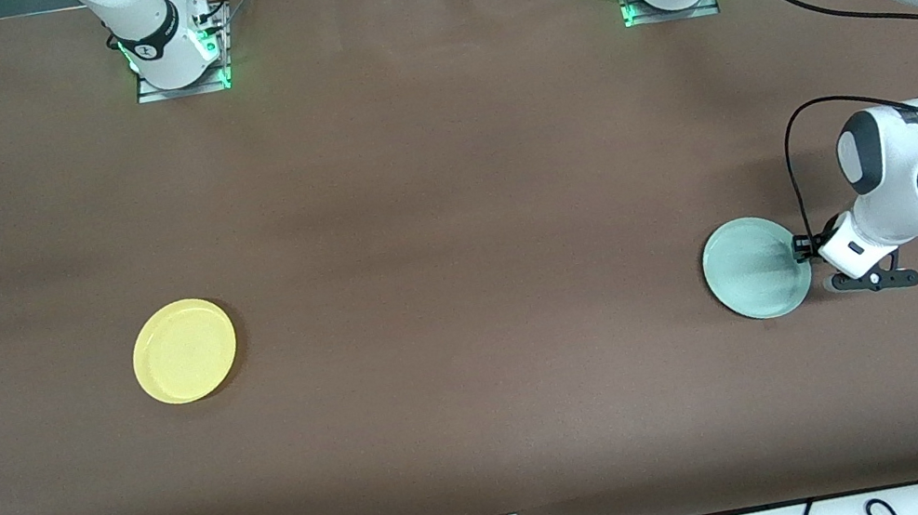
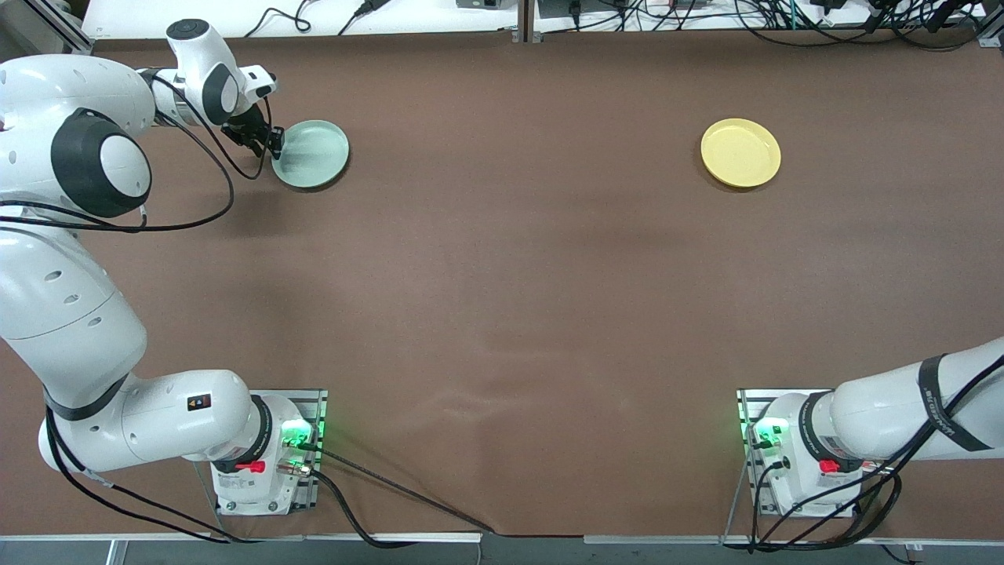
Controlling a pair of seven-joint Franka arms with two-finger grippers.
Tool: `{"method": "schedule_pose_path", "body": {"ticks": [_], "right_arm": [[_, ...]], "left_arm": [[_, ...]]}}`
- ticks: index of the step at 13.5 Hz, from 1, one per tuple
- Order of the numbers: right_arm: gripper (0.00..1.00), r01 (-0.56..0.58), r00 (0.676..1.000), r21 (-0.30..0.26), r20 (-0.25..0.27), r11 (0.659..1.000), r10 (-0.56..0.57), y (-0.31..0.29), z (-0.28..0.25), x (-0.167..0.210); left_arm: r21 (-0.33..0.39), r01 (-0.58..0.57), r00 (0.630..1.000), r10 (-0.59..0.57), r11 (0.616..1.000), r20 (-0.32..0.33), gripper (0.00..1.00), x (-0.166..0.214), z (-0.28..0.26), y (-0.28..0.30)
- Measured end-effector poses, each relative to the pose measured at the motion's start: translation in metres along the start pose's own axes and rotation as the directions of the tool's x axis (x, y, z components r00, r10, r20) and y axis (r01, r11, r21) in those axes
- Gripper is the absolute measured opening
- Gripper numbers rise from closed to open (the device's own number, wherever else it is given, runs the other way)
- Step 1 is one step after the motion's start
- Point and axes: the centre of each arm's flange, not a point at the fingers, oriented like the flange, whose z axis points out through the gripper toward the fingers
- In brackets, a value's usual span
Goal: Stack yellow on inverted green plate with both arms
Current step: 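Reach the left gripper down to the rim of the green plate, then grasp the green plate with the left gripper while the right gripper reaches yellow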
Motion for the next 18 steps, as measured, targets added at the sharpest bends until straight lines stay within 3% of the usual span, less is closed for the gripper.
{"method": "schedule_pose_path", "body": {"ticks": [8, 15, 18], "right_arm": [[1.00, 0.000, 1.000, 0.000, 0.000, 1.000, 0.000, 0.000, 0.000, 0.000], [1.00, 0.000, 1.000, 0.000, 0.003, 1.000, 0.000, 0.000, 0.001, 0.001], [1.00, -0.003, 1.000, -0.001, 0.027, 1.000, 0.003, 0.001, 0.015, 0.009]], "left_arm": [[-0.001, 0.000, 1.000, 0.000, 1.000, -0.001, 0.44, 0.000, 0.003, 0.000], [-0.001, 0.000, 1.000, 0.000, 1.000, -0.002, 0.34, 0.000, 0.002, 0.000], [-0.001, 0.000, 1.000, 0.000, 1.000, -0.002, 0.31, 0.000, 0.002, 0.000]]}}
